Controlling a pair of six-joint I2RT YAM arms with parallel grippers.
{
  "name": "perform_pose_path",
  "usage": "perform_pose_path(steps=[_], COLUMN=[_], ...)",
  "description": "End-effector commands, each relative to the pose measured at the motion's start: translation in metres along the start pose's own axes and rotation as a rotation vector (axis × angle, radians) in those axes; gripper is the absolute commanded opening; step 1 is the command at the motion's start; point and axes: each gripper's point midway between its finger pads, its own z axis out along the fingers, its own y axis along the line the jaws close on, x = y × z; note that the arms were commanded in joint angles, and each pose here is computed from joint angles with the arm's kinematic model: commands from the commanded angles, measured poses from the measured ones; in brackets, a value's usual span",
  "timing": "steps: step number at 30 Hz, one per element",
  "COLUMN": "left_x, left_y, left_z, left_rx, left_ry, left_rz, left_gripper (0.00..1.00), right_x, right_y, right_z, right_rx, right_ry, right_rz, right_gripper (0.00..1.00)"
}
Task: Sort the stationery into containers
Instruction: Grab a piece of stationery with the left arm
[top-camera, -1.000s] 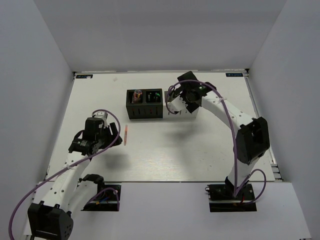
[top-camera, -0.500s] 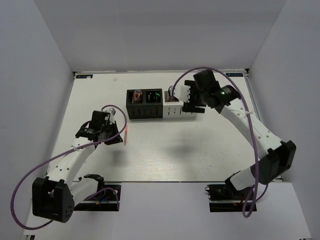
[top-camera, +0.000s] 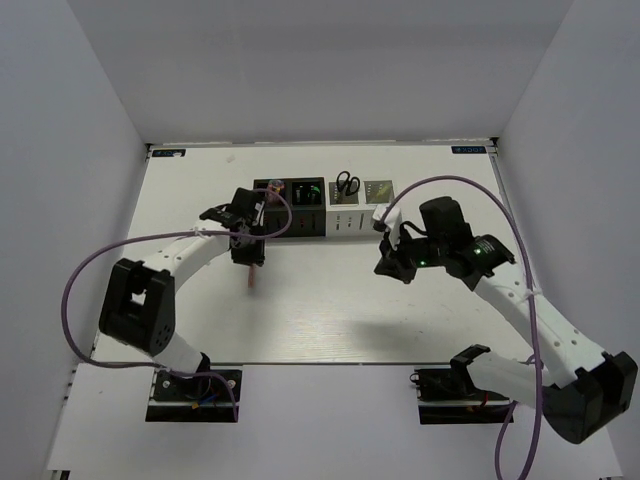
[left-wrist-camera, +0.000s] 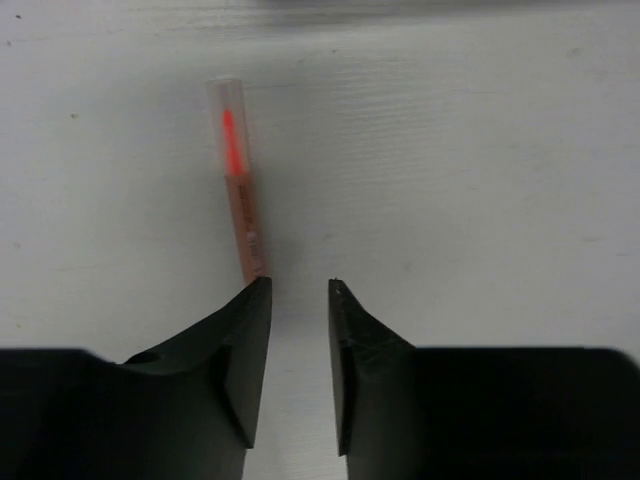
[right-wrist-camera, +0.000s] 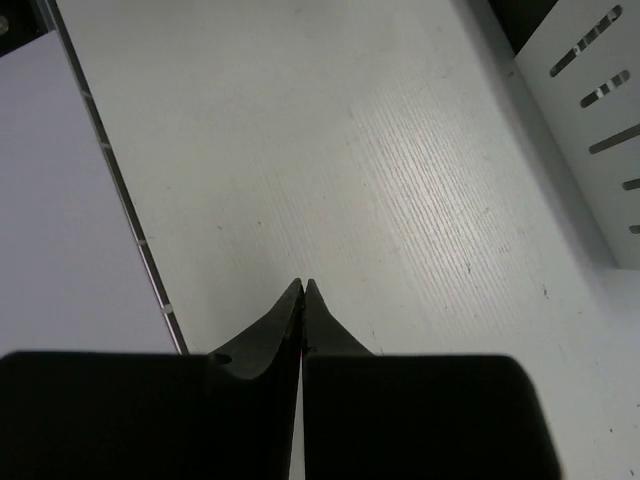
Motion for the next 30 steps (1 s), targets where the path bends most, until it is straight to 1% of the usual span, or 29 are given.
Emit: perform_pose_path(steps=[1, 2, 3, 6, 11, 21, 30], left_x=[-0.01, -0.011, -0.014, -0.017, -0.019, -0.01, 0.006], left_y=[0.014, 0.016, 0.02, 0.027, 0.032, 0.033, 0.04], left_z=[0.003, 0.007, 0.009, 0.018, 0.031, 0.059, 0.069], left_rx=[-0.087, -0.097, -0.124, -0.166, -0.184, -0.192, -0.208], left_ry=[-0.017, -0.011, -0.026, -0.043, -0.071, -0.019, -0.003], left_rz=[0.05, 0.057, 0.058, 0.064, 0.054, 0.032, 0.009], left_gripper=[0.38, 0.36, 0.36, 0.36, 0.4, 0.4, 0.4], right_x=[-0.019, -0.02, -0.012, -0.008, -0.004, 0.003, 0.003], right_y=[0.004, 0.002, 0.0, -0.001, -0.002, -0.006, -0.008], right_z=[-0.006, -0.007, -0.005, -0.005, -0.005, -0.007, -0.008], right_rx=[-0.001, 0.009, 0.013, 0.008, 0.001, 0.007, 0.008], right_ry=[-0.114, -0.124, -0.114, -0.122, -0.122, -0.121, -0.128], right_rz=[-0.017, -0.021, -0.005, -0.001, 0.003, 0.031, 0.038], right_gripper=[0.0, 0.0, 0.0, 0.0, 0.0, 0.0, 0.0])
